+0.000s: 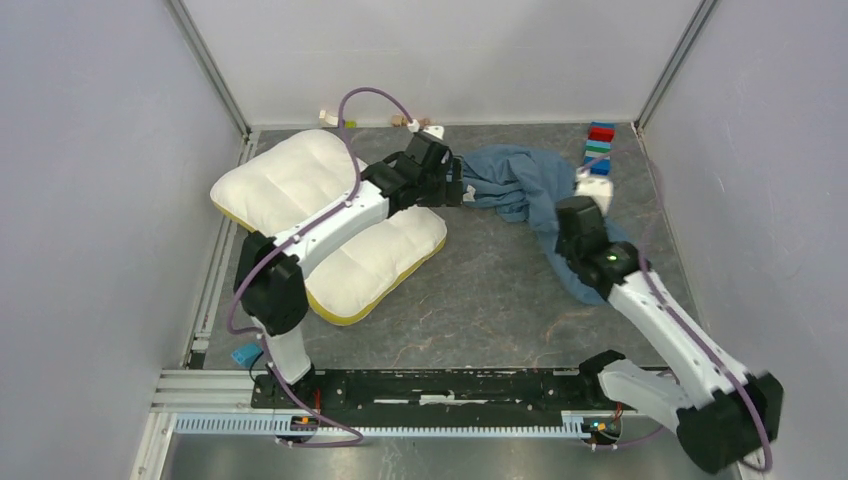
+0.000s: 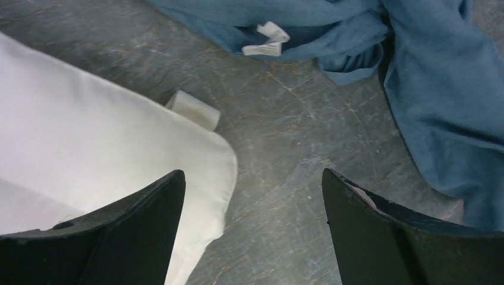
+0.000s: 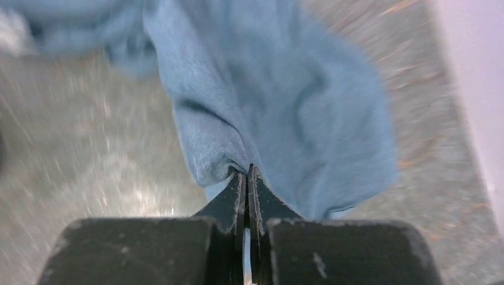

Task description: Put the pillow into the pillowcase

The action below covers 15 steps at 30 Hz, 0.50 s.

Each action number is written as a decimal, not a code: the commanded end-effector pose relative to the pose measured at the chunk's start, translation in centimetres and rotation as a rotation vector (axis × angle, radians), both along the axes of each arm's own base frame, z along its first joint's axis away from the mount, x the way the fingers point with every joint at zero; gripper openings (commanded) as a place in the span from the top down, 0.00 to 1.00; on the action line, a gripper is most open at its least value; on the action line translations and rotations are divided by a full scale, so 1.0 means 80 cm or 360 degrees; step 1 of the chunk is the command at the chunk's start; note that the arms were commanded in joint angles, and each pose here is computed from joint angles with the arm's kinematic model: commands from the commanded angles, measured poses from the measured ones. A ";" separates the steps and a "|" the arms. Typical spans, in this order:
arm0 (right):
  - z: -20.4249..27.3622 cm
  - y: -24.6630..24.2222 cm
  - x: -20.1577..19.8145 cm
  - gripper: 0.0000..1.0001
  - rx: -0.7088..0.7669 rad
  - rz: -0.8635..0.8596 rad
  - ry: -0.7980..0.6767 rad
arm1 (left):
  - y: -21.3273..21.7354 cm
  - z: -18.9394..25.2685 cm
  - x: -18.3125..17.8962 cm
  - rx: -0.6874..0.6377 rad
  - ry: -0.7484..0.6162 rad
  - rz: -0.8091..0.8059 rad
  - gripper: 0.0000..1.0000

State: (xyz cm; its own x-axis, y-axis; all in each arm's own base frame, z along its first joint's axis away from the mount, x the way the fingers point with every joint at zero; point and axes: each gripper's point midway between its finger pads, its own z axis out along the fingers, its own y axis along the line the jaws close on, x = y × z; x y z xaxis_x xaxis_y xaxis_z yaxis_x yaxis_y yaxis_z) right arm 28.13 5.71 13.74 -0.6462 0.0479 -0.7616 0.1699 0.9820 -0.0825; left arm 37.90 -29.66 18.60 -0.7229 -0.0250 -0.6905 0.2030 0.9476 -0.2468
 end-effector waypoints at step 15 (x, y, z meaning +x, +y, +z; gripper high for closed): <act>0.305 -0.132 -0.003 1.00 -0.0149 -0.0603 -0.0667 | -0.152 -0.082 0.046 0.0109 -0.0086 -0.0190 0.10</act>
